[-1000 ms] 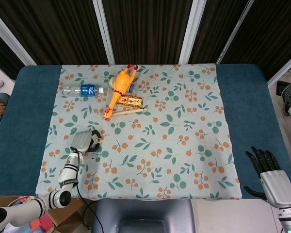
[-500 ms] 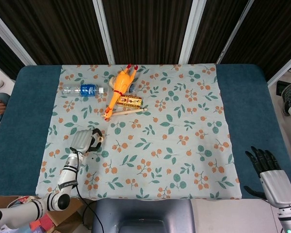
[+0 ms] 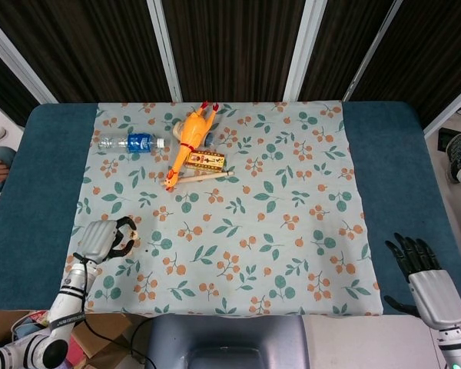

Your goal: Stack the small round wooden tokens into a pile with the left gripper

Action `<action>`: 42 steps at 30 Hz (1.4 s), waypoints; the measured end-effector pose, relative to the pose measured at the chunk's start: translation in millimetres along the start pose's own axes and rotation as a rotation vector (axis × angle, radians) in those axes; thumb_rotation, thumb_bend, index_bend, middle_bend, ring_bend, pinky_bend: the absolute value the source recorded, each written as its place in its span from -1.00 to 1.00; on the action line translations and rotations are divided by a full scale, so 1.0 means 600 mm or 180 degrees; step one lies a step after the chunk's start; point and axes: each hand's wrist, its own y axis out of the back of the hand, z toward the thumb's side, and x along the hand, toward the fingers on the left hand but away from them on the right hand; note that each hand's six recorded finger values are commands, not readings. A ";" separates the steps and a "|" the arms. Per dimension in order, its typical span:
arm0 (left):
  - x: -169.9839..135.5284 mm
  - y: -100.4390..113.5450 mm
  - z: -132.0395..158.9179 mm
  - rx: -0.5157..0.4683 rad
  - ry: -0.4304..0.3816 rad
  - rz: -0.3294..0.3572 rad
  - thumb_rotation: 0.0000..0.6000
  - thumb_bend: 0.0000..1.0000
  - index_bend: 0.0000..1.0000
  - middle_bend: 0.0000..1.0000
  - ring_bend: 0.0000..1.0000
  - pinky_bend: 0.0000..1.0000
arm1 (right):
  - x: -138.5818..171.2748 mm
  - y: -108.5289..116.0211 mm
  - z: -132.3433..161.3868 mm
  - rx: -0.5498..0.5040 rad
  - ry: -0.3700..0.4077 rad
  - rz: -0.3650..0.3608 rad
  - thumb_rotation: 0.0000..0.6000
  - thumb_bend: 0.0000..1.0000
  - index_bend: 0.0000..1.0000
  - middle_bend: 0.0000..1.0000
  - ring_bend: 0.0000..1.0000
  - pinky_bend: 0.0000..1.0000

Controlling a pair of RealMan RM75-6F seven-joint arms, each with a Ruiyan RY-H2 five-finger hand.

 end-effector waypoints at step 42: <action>-0.026 -0.038 -0.073 -0.0117 0.0237 -0.0125 1.00 -0.22 -0.02 1.00 1.00 1.00 | 0.002 -0.001 0.003 -0.0012 0.0023 0.0008 1.00 -0.74 -1.00 -1.00 -1.00 -1.00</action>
